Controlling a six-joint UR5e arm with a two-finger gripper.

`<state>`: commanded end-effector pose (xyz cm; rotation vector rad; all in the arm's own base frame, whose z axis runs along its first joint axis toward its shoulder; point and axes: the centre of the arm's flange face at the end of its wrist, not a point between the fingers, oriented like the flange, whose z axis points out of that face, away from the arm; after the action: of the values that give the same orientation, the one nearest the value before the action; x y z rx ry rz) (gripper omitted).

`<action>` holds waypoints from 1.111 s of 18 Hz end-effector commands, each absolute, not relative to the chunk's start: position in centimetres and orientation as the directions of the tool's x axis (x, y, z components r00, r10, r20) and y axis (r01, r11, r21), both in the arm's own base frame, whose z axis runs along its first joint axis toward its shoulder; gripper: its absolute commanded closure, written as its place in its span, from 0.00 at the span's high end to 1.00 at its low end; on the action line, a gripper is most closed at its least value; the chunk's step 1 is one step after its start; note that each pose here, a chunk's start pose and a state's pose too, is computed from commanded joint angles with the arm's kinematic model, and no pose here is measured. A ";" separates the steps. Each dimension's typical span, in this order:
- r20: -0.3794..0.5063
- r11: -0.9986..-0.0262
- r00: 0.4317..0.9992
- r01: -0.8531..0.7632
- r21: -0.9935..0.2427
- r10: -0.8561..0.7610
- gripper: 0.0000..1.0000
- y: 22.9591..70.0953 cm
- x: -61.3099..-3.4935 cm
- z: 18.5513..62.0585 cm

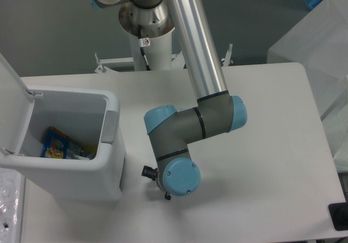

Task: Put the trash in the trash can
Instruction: 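Lower the gripper onto the water bottle's capped end and grasp it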

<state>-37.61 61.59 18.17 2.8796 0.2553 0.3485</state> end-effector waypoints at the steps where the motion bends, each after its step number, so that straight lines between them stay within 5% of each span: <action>1: 0.212 -0.959 0.957 0.144 0.243 0.198 0.27 61.6 -37.6 18.4; 4: 0.213 -0.959 0.957 0.144 0.245 0.198 0.13 61.5 -37.5 18.8; 9: 0.209 -0.960 0.958 0.144 0.239 0.196 0.02 61.5 -37.4 19.3; 20: 0.160 -0.975 0.962 0.220 0.036 0.223 0.00 59.6 -41.8 31.0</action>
<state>-41.80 59.62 30.96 3.0932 0.3487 0.2555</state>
